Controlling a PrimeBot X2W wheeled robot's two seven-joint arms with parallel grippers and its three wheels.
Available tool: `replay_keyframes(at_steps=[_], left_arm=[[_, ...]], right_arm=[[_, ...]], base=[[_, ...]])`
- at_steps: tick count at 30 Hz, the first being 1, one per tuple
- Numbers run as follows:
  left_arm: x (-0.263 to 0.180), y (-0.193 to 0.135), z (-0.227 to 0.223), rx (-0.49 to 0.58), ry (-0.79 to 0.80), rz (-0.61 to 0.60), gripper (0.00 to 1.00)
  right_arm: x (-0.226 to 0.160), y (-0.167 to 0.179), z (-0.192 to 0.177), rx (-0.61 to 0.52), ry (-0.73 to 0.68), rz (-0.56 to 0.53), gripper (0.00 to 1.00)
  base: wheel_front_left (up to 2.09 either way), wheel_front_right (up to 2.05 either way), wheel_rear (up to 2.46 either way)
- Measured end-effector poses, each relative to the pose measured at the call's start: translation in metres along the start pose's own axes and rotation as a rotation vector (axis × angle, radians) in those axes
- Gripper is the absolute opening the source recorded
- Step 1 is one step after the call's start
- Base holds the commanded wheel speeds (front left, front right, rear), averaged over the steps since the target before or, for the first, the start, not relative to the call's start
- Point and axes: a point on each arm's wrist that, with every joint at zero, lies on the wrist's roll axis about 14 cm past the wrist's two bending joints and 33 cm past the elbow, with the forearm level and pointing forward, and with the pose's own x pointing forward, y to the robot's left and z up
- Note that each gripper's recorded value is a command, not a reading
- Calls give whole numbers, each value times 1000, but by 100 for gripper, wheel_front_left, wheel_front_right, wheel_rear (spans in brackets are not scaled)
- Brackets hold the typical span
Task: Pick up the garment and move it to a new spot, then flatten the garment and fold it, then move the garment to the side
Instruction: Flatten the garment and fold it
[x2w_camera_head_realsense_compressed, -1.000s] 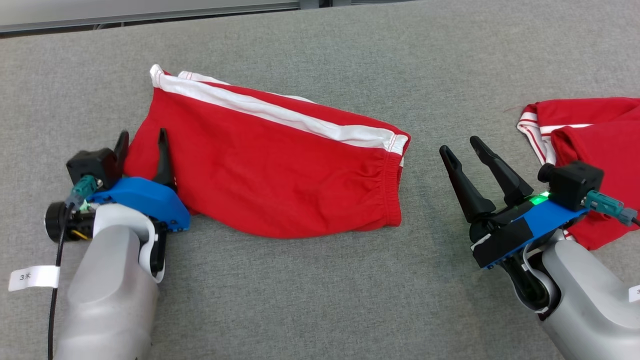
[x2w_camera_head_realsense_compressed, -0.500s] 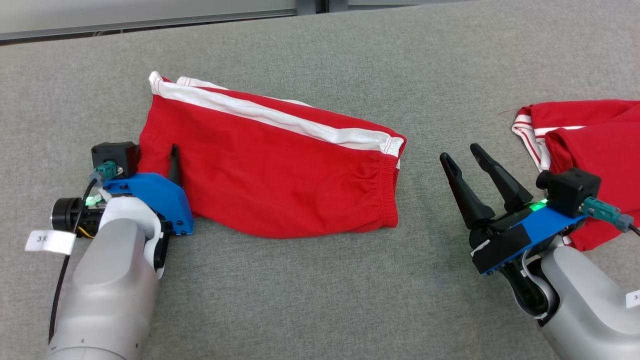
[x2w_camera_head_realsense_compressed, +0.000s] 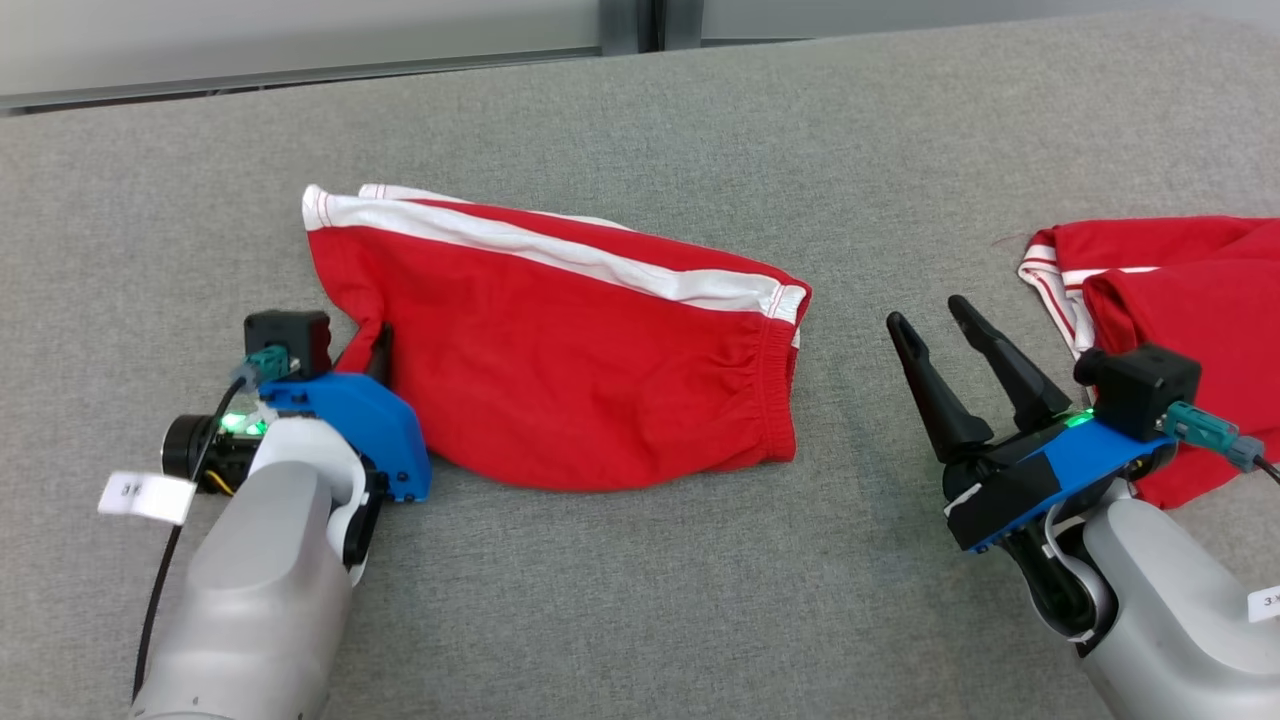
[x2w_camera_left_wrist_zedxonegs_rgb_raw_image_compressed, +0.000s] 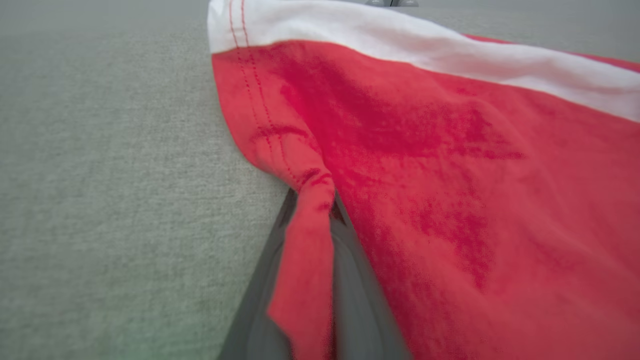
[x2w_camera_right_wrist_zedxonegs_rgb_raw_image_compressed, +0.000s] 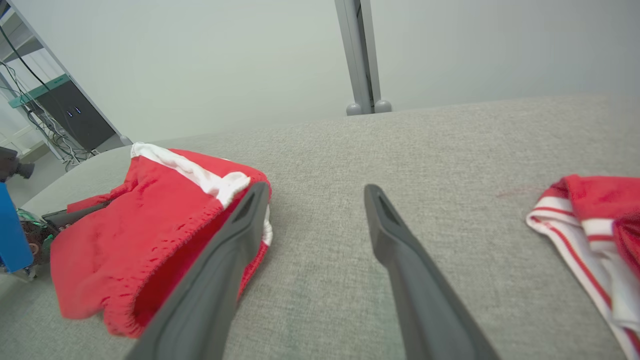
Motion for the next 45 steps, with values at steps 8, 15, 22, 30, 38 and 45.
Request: replay_keyframes(at_steps=[8, 15, 22, 30, 38, 45], left_arm=[[-24, 15, -1, -45, -84, 69, 0], [-57, 22, -18, -119, -114, 134, 0], [-86, 28, -35, -185, -141, 199, 0], [-105, 34, -5, -124, -296, 279, 100], [-126, 24, -41, -150, -265, 287, 100], [-134, 19, -55, -196, -245, 274, 100]], right_arm=[[-3, 3, 9, -23, -29, -15, 100], [-13, 14, 6, -29, -29, -14, 100], [-25, 23, 1, -39, -19, -8, 100], [-20, 34, -7, -84, 5, 29, 100], [7, 86, -12, -132, 2, 161, 100], [20, 111, -47, -159, 95, 204, 100]], base=[[0, 0, 0], [0, 0, 0], [0, 0, 0], [0, 0, 0], [0, 0, 0], [0, 0, 0]])
